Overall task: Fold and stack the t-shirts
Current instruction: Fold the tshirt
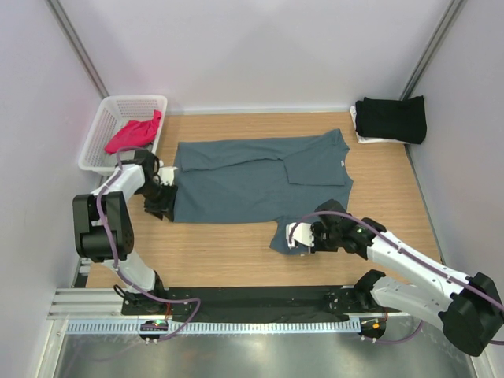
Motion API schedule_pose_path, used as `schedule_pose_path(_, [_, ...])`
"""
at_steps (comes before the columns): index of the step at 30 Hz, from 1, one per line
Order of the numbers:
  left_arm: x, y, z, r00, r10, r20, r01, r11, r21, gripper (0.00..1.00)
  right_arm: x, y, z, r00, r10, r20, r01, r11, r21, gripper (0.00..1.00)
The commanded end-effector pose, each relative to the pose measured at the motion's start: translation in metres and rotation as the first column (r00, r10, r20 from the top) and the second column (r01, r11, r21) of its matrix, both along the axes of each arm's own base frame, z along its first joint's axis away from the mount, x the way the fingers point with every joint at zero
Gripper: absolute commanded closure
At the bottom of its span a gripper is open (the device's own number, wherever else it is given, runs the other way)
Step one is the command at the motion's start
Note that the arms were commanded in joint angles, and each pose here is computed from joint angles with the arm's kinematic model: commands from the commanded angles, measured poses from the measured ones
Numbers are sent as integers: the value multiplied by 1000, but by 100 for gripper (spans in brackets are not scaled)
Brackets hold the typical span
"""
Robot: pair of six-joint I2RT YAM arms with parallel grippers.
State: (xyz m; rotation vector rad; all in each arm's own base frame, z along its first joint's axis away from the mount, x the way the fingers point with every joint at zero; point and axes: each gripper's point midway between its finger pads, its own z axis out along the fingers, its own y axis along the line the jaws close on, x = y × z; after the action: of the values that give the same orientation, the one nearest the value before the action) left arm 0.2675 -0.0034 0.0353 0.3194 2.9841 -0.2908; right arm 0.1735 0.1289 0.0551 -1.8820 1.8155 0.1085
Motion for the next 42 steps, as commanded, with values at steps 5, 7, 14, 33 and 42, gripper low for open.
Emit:
schedule_pose_path(5, [11, -7, 1, 999, 41, -2, -41, 998, -47, 56, 13, 5, 20, 997, -31, 65, 29, 999, 33, 99])
schedule_pose_path(7, [11, -7, -1, 999, 36, -6, -36, 998, -44, 57, 13, 5, 19, 997, -35, 63, 33, 999, 31, 98])
schedule_pose_path(14, [14, -9, -11, 998, 46, -31, -48, 997, -62, 61, 14, 1, 16, 996, -48, 69, 47, 999, 19, 98])
schedule_pose_path(33, [20, -21, 11, 999, 28, 21, -25, 991, -130, 100, 26, -1, 30, 989, -98, 109, 96, 995, 29, 99])
schedule_pose_path(42, [57, -23, 58, 991, 11, 134, 11, 988, -157, 100, 83, -6, 80, 953, -185, 241, 177, 983, 52, 99])
